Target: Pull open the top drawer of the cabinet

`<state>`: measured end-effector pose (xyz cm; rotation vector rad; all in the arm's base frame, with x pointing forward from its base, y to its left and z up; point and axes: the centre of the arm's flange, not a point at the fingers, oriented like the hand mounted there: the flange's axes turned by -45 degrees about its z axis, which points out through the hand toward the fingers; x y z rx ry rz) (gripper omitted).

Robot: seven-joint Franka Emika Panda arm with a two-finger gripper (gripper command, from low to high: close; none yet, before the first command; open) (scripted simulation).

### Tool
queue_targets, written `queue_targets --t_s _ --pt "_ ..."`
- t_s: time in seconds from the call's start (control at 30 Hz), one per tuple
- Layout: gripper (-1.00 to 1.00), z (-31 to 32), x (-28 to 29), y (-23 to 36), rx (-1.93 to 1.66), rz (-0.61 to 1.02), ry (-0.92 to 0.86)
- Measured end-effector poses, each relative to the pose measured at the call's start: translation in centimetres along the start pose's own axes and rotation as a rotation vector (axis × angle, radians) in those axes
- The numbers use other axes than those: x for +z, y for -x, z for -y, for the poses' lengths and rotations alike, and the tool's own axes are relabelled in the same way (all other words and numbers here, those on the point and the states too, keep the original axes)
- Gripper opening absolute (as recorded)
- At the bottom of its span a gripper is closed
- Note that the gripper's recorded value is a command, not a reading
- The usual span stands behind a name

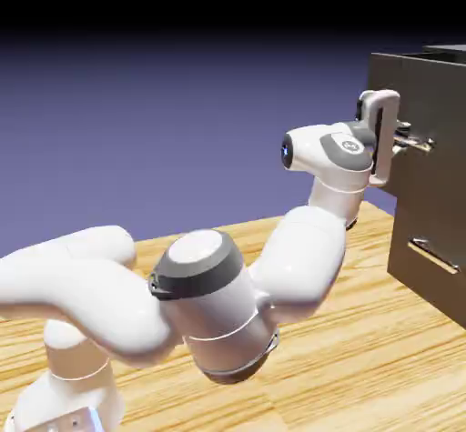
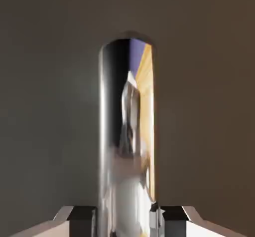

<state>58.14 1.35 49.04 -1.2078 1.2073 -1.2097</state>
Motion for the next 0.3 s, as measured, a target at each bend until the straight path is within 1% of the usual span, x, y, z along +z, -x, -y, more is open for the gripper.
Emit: queue_targets --t_s 0.2,0.23,0.3 --pt "-1.0 0.0 -6.3 0.0 0.0 0.0 0.0" --pt "1.0 0.0 -6.4 0.0 0.0 0.0 0.0" --pt "1.0 0.0 -6.4 0.0 0.0 0.0 0.002"
